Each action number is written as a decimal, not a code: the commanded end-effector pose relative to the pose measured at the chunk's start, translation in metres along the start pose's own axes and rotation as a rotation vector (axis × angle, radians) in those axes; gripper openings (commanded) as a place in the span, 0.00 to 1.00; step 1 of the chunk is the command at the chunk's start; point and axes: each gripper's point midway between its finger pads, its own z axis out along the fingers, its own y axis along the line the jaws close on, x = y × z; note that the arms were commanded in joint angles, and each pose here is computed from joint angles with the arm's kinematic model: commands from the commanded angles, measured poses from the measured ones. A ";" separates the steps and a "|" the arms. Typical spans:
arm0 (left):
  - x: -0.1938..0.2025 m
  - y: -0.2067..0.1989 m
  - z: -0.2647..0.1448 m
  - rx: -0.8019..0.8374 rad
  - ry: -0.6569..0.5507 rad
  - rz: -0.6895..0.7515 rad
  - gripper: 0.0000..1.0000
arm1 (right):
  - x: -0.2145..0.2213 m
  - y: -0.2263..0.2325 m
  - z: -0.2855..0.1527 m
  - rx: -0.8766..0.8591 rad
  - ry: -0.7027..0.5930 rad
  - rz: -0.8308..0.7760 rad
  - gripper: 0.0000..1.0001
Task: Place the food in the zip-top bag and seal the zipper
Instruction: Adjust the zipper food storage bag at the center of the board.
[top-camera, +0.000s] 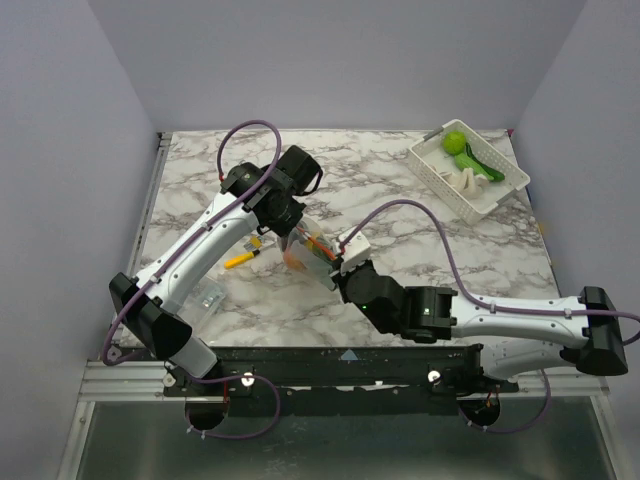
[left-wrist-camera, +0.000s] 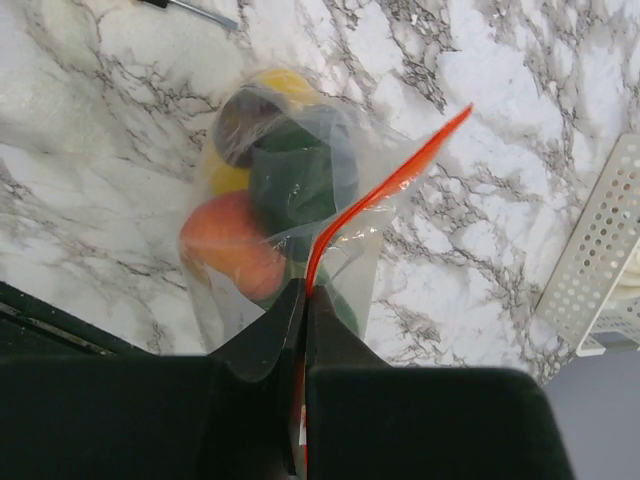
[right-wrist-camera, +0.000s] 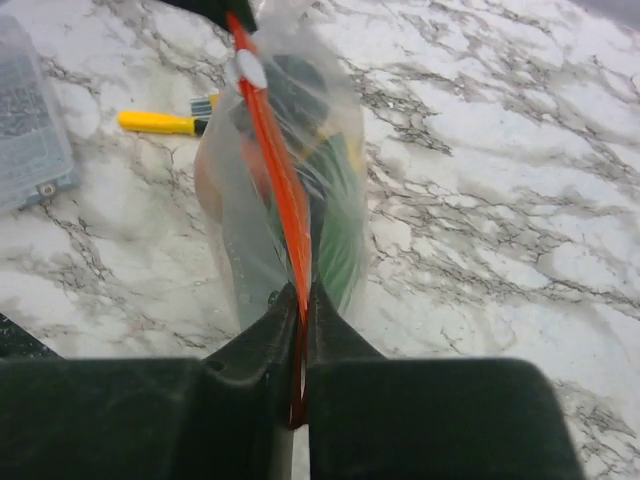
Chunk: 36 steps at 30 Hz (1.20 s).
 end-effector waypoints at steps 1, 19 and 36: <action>-0.017 0.022 -0.008 0.000 -0.036 -0.040 0.00 | -0.029 -0.015 -0.024 -0.040 -0.125 0.076 0.03; -0.030 0.003 -0.070 0.926 -0.238 0.511 0.95 | -0.032 -0.013 -0.027 -0.385 -0.163 -0.061 0.00; 0.006 0.058 -0.029 0.379 0.229 0.038 0.61 | -0.023 -0.019 -0.024 -0.352 -0.118 -0.107 0.00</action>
